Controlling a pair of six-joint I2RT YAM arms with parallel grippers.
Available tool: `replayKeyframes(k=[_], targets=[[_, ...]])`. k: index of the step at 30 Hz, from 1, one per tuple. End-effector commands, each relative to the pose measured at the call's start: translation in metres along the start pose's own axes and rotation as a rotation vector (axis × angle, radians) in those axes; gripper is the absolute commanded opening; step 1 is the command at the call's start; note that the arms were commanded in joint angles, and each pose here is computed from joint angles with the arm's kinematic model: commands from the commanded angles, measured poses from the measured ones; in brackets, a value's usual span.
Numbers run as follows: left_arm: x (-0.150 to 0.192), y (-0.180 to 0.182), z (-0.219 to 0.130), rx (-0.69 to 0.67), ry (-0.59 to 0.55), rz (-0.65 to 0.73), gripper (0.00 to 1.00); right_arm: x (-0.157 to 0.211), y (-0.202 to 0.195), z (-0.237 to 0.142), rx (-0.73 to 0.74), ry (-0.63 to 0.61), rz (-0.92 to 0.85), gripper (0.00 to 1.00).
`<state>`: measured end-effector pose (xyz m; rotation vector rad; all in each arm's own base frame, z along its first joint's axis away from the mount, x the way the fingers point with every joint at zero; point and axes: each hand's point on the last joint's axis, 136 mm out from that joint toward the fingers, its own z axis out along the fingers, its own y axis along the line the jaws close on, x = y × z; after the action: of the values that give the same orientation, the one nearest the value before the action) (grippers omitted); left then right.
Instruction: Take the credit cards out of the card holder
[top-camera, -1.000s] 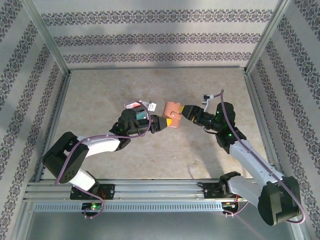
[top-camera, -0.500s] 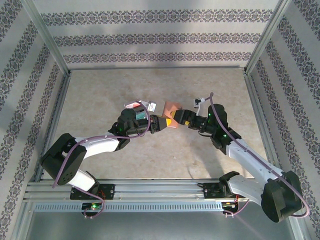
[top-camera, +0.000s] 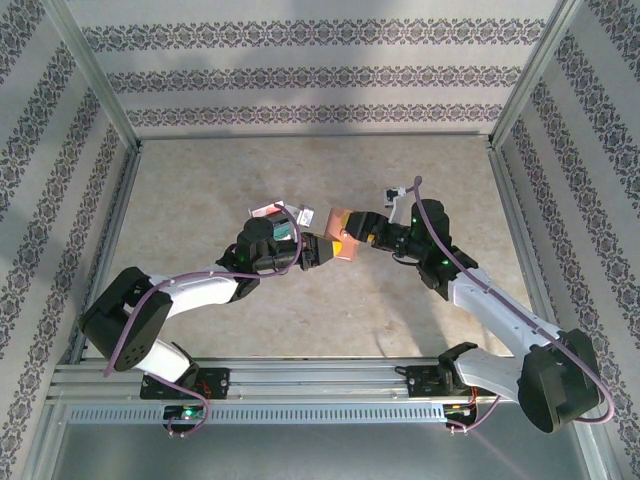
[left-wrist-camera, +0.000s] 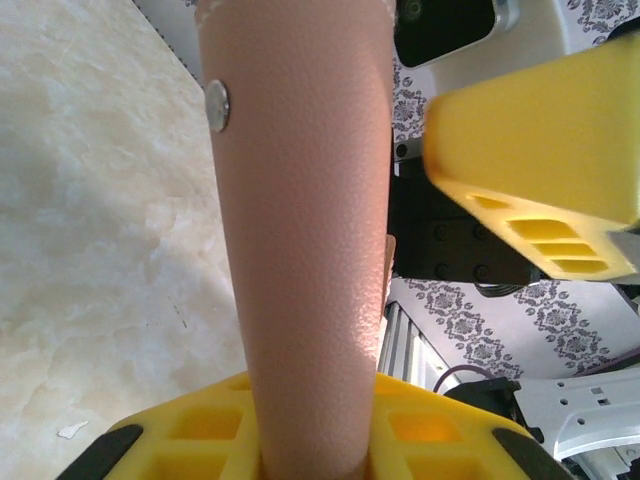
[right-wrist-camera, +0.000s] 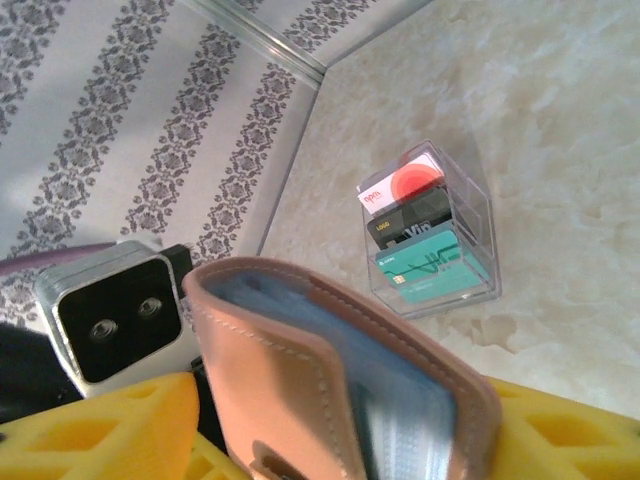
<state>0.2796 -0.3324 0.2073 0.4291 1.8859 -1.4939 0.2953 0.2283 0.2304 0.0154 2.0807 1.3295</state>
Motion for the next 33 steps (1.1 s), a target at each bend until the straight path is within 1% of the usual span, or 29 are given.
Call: replayKeyframes(k=[1,3,7,9,11,15,16,17,21,23,26,33], targets=[[0.001,-0.019,-0.001,0.054,0.016,0.053,0.26,-0.005,0.009,0.003,-0.021,-0.011,-0.025,0.58],[-0.001,-0.021,0.000,0.064,0.012,0.055,0.27,-0.003,0.007,0.005,-0.021,-0.005,-0.021,0.56],[-0.001,-0.020,0.001,0.062,0.017,0.049,0.27,-0.001,0.005,0.007,-0.026,0.007,-0.014,0.60],[0.000,-0.018,0.002,0.061,0.019,0.045,0.27,-0.001,0.005,0.008,-0.029,0.010,-0.013,0.59],[0.001,-0.017,0.002,0.060,0.020,0.040,0.27,-0.001,0.005,0.009,-0.029,0.011,-0.013,0.51],[0.000,-0.018,0.000,0.060,0.006,0.034,0.28,0.000,0.004,0.008,-0.029,0.008,-0.017,0.30],[0.000,-0.018,-0.001,0.062,0.000,0.032,0.28,-0.001,0.003,0.007,-0.028,0.005,-0.018,0.25],[-0.001,-0.019,-0.002,0.068,-0.010,0.033,0.30,-0.001,0.002,0.007,-0.029,0.002,-0.016,0.23],[-0.003,-0.018,-0.008,0.082,-0.034,0.013,0.44,-0.002,0.000,0.003,-0.035,-0.007,-0.018,0.22],[-0.005,-0.016,-0.013,0.081,-0.048,0.004,0.47,-0.003,-0.001,0.001,-0.045,-0.008,-0.016,0.21],[-0.006,-0.013,-0.018,0.074,-0.062,-0.005,0.48,-0.005,0.000,-0.001,-0.067,-0.009,-0.008,0.21],[-0.010,-0.014,-0.024,0.084,-0.076,-0.014,0.46,-0.003,0.005,-0.003,-0.115,0.007,-0.006,0.20]])
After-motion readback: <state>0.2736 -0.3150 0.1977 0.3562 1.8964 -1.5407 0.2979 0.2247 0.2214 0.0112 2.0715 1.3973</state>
